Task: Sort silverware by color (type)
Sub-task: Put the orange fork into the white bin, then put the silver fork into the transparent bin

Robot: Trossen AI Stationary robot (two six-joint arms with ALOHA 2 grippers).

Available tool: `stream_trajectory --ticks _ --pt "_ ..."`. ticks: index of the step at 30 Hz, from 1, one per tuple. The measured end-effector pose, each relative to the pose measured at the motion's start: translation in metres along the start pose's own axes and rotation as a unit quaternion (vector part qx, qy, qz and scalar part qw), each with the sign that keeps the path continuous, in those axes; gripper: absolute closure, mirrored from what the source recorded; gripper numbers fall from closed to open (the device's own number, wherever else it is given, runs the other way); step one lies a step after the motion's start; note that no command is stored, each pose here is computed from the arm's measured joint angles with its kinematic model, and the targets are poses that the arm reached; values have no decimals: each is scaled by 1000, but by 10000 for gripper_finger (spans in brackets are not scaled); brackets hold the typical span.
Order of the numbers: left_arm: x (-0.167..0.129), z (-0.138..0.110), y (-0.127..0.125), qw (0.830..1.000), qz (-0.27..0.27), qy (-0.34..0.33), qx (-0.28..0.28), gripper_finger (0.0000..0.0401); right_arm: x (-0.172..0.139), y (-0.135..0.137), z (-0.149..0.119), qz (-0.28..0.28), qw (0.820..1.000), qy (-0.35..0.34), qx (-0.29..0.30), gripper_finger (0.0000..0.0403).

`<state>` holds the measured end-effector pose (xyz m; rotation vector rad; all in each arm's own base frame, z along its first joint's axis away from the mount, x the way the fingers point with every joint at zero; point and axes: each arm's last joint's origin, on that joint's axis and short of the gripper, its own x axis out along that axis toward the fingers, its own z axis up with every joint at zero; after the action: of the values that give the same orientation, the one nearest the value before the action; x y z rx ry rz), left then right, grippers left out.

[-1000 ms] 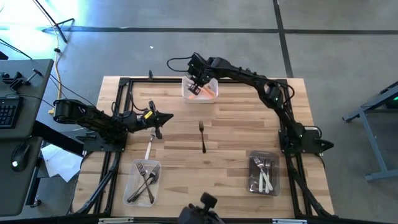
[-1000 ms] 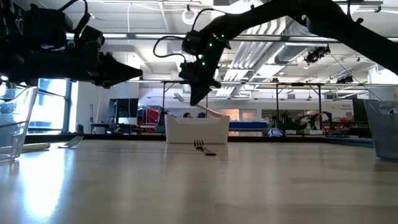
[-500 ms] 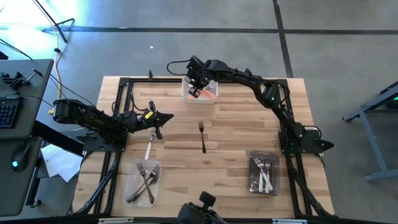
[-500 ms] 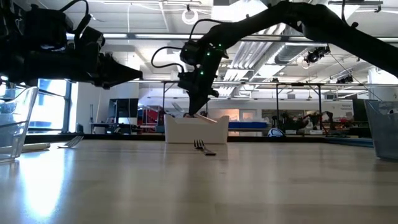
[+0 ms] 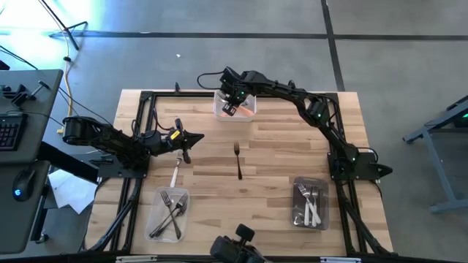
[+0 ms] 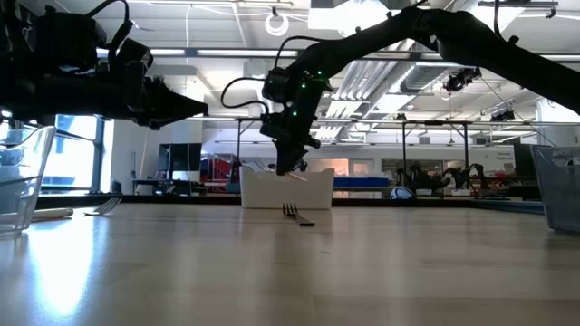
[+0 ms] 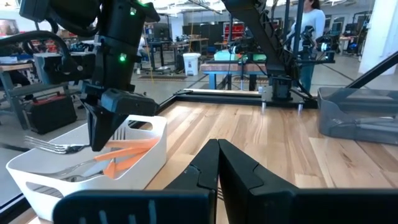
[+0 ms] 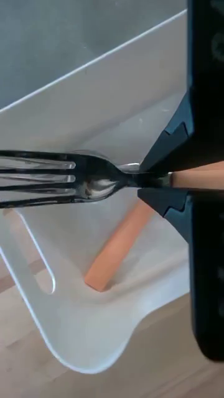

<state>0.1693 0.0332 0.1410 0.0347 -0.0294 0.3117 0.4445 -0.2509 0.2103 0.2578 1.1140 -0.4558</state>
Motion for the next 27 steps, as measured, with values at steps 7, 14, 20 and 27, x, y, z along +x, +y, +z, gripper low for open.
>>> stream_trajectory --ticks 7,14,20,27 --pt "0 0 0 1000 0 0 1 401 0 0 0 -6 1000 -1 -2 294" --pt "0 0 0 1000 0 0 1 401 -3 -2 2 -25 1000 -9 -13 287" --pt "0 0 0 1000 0 0 1 401 10 -1 1 -17 1000 -4 -8 388" --pt "0 0 0 1000 0 1 2 401 14 0 -2 -8 1000 9 -1 381"
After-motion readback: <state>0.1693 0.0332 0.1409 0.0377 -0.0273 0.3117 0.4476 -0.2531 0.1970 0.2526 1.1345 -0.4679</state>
